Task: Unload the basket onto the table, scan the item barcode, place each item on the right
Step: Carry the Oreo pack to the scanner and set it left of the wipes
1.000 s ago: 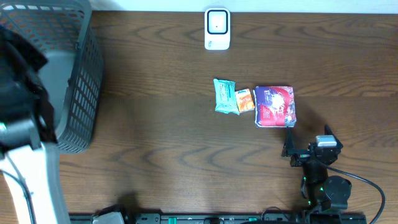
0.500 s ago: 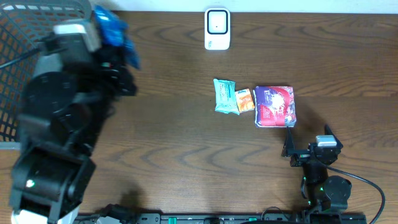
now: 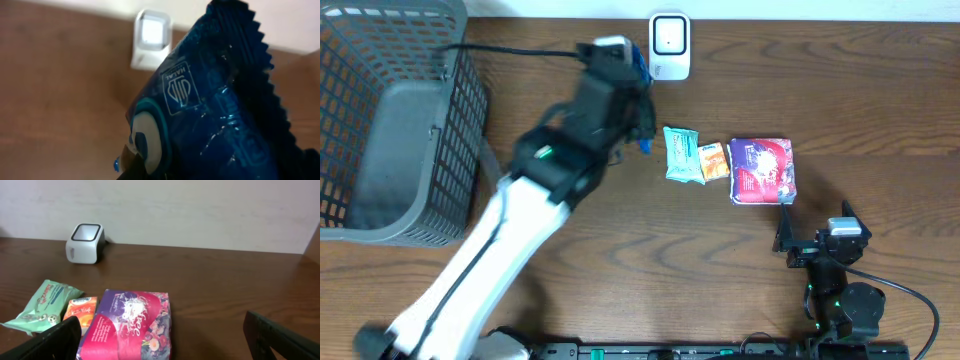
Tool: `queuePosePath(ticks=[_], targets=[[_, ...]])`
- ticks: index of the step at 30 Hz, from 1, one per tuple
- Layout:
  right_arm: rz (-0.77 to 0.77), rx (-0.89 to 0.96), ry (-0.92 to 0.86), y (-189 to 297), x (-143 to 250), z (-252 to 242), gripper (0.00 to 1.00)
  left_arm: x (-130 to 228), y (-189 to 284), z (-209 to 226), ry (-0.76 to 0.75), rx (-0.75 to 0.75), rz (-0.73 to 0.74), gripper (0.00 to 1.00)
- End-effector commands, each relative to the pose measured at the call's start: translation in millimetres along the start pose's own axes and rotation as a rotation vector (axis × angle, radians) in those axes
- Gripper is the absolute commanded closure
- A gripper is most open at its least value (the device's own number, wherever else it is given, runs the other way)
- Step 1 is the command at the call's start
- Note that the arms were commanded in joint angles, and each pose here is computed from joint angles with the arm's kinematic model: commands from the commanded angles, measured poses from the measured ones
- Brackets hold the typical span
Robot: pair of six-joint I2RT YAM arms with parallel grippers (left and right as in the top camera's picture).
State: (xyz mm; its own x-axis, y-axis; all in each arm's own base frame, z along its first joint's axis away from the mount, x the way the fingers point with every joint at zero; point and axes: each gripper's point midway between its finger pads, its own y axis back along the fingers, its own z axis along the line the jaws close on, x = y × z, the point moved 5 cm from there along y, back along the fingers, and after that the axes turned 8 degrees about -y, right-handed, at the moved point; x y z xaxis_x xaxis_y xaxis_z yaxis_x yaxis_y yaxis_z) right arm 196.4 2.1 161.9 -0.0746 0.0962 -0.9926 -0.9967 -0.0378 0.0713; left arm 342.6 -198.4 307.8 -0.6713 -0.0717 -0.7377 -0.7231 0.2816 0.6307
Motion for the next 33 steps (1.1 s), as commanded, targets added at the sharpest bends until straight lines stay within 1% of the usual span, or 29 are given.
queuePosePath(ticks=[1, 6, 9, 12, 13, 14, 16, 17, 20, 22, 26, 29, 31, 33], targets=[[0.001, -0.010, 0.012, 0.0, 0.9, 1.8, 0.01, 13.8, -35.3, 7.4, 0.096, -0.135, 0.036, 0.92], [0.001, -0.010, 0.012, 0.0, 0.9, 1.8, 0.01, 57.7, -93.2, 5.4, 0.088, -0.212, 0.176, 0.93], [0.001, -0.010, 0.012, 0.0, 0.9, 1.8, 0.01, 77.2, -117.7, 12.6, 0.110, -0.291, 0.209, 0.93], [0.001, -0.010, 0.012, 0.0, 0.9, 1.8, 0.01, 93.1, -136.8, 18.4, 0.128, -0.334, 0.242, 0.93], [0.001, -0.010, 0.012, 0.0, 0.9, 1.8, 0.01, 96.7, -141.7, 19.7, 0.125, -0.340, 0.250, 0.88], [0.001, -0.010, 0.012, 0.0, 0.9, 1.8, 0.01, 99.3, -146.4, 21.4, 0.122, -0.350, 0.251, 0.76], [0.001, -0.010, 0.012, 0.0, 0.9, 1.8, 0.01, 100.9, -150.4, 25.0, 0.112, -0.378, 0.240, 0.47], [0.001, -0.010, 0.012, 0.0, 0.9, 1.8, 0.01, 99.6, -150.4, 27.0, 0.107, -0.394, 0.228, 0.36], [0.001, -0.010, 0.012, 0.0, 0.9, 1.8, 0.01, 92.9, -149.1, 28.5, 0.075, -0.407, 0.197, 0.09], [0.001, -0.010, 0.012, 0.0, 0.9, 1.8, 0.01, 85.4, -146.3, 25.5, 0.047, -0.386, 0.177, 0.02], [0.001, -0.010, 0.012, 0.0, 0.9, 1.8, 0.01, 60.4, -124.2, 17.5, 0.031, -0.343, 0.118, 0.02], [0.001, -0.010, 0.012, 0.0, 0.9, 1.8, 0.01, 35.4, -95.1, 11.1, 0.016, -0.299, 0.049, 0.02], [0.001, -0.010, 0.012, 0.0, 0.9, 1.8, 0.01, 19.0, -70.7, 8.7, -0.043, -0.270, 0.007, 0.02], [0.001, -0.010, 0.012, 0.0, 0.9, 1.8, 0.01, 10.0, -48.0, 10.1, -0.136, -0.264, -0.006, 0.01]])
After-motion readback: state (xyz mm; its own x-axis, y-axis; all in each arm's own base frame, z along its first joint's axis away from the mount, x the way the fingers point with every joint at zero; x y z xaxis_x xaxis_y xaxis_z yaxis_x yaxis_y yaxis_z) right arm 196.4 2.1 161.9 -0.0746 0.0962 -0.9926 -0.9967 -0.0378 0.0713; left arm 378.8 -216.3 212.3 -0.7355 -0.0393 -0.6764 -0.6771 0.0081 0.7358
